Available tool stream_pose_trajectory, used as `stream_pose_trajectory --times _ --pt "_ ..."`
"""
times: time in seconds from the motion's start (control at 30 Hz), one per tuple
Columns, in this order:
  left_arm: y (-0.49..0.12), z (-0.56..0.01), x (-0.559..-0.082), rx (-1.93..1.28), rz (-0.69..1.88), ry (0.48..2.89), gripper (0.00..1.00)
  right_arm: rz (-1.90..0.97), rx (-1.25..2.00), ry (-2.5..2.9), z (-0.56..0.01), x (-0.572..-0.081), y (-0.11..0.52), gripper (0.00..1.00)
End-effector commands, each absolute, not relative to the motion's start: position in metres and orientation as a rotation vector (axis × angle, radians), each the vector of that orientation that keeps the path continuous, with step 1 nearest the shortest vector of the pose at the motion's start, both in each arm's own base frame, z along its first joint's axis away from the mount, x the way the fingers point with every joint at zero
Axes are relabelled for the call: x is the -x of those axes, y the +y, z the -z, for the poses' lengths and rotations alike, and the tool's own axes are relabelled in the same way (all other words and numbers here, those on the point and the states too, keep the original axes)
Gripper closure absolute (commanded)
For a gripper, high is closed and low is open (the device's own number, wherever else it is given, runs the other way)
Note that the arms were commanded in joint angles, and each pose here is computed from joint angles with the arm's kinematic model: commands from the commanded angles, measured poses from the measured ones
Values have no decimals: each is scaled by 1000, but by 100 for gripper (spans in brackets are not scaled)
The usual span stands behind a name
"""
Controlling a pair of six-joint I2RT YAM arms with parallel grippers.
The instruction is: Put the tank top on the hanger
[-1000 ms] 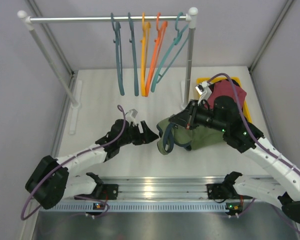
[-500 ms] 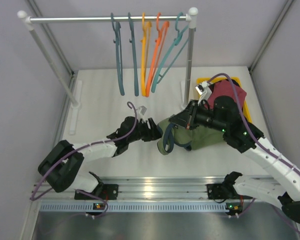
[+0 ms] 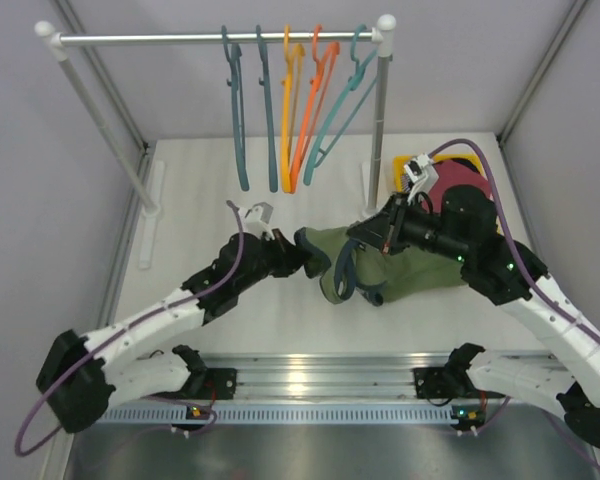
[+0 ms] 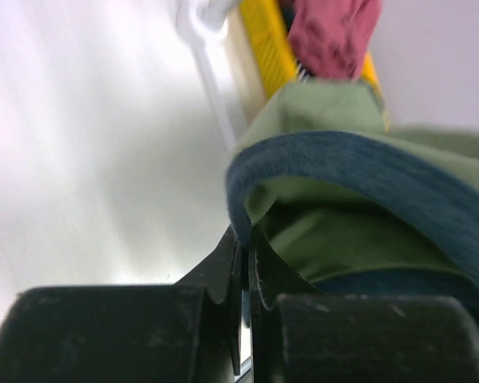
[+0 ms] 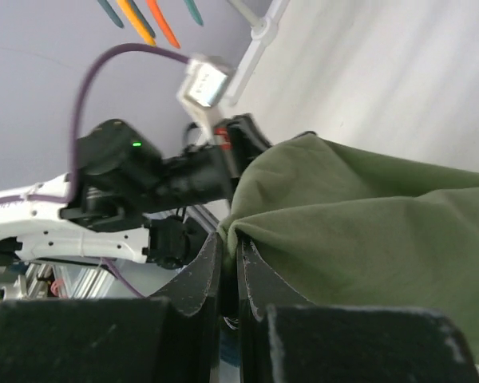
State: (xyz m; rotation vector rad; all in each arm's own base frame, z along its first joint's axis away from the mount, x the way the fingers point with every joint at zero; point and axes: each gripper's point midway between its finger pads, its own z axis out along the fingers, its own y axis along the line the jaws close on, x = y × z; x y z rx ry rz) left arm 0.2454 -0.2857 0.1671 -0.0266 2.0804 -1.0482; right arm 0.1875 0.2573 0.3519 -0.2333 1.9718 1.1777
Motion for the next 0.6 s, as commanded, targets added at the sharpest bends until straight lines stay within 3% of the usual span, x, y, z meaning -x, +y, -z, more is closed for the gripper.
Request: stream_pose_trajectory --times 0.0,0.33,0.57 --pt "-244 -227 -250 74 879 1971 100 -1155 271 1837 -398 -185 248 100" --pt "-185 -308 -221 65 702 1972 100 -1109 382 1772 -450 -187 251 100" --pt "-178 -346 -211 26 700 1969 100 -1000 329 1806 -449 -195 235 98"
